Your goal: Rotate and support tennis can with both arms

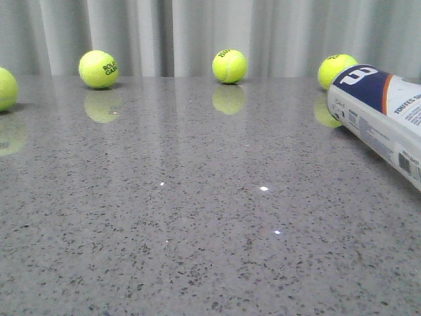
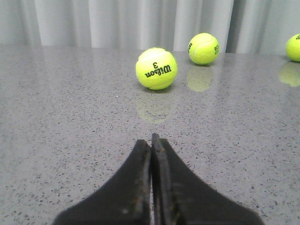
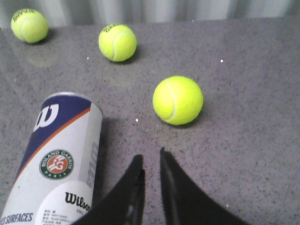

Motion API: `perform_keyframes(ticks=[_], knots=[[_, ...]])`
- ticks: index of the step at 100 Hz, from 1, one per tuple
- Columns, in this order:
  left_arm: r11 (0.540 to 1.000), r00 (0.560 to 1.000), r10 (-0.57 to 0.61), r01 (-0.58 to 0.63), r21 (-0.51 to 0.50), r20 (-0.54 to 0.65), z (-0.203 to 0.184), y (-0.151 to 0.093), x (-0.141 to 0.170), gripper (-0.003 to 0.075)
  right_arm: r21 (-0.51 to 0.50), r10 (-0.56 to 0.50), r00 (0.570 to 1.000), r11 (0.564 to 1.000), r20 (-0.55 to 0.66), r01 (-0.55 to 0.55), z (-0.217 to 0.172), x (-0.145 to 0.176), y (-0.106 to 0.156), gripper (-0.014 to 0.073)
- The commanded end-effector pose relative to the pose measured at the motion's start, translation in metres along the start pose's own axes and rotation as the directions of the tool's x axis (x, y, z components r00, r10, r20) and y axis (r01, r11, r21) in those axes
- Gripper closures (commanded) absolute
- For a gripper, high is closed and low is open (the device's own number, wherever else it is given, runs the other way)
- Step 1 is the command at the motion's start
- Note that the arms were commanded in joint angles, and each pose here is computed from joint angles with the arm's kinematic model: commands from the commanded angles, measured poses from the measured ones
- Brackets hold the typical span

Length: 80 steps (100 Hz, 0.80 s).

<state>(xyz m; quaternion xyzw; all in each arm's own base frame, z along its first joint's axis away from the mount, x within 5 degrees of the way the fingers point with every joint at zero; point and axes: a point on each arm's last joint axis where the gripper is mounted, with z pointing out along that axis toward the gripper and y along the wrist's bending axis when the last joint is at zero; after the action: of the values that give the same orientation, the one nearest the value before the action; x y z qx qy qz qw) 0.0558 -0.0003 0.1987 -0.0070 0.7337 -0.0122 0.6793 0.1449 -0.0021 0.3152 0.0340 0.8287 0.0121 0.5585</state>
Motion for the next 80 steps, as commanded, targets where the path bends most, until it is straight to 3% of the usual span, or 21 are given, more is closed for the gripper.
perform_keyframes(ticks=[1,4,12,27,43,63,80], knots=[[1.0,0.997,-0.015,0.014,0.007,0.073,0.0,0.0,0.006,0.0741,-0.012,-0.017,1.0,1.0,0.007,0.017,0.0,-0.023,0.004,0.0234],[1.0,0.997,-0.015,0.014,0.007,0.073,0.0,0.0,0.006,0.0741,-0.017,-0.02,1.0,1.0,-0.007,0.02,0.001,-0.026,0.005,0.012],[1.0,0.997,-0.015,0.014,0.007,0.073,0.0,0.0,0.006,0.0741,-0.034,-0.03,0.998,0.999,-0.049,0.028,0.004,-0.034,0.01,-0.0081],[1.0,0.997,-0.015,0.014,0.007,0.073,0.0,0.0,0.006,0.0741,-0.077,-0.046,0.99,0.996,-0.133,0.036,0.012,-0.046,0.02,-0.0042],[1.0,0.997,-0.015,0.014,0.007,0.073,0.0,0.0,0.006,0.0741,-0.127,0.009,0.966,0.991,-0.26,-0.043,0.025,-0.055,0.032,-0.0042],[1.0,0.997,-0.015,0.014,0.007,0.073,0.0,0.0,0.006,0.0741,-0.162,0.07,0.882,0.973,-0.466,-0.162,0.055,-0.057,0.049,-0.0042],[1.0,0.997,-0.015,0.014,0.007,0.073,0.0,0.0,0.006,0.0741,-0.148,0.076,0.824,0.971,-0.562,-0.19,0.086,-0.055,0.055,-0.0042]])
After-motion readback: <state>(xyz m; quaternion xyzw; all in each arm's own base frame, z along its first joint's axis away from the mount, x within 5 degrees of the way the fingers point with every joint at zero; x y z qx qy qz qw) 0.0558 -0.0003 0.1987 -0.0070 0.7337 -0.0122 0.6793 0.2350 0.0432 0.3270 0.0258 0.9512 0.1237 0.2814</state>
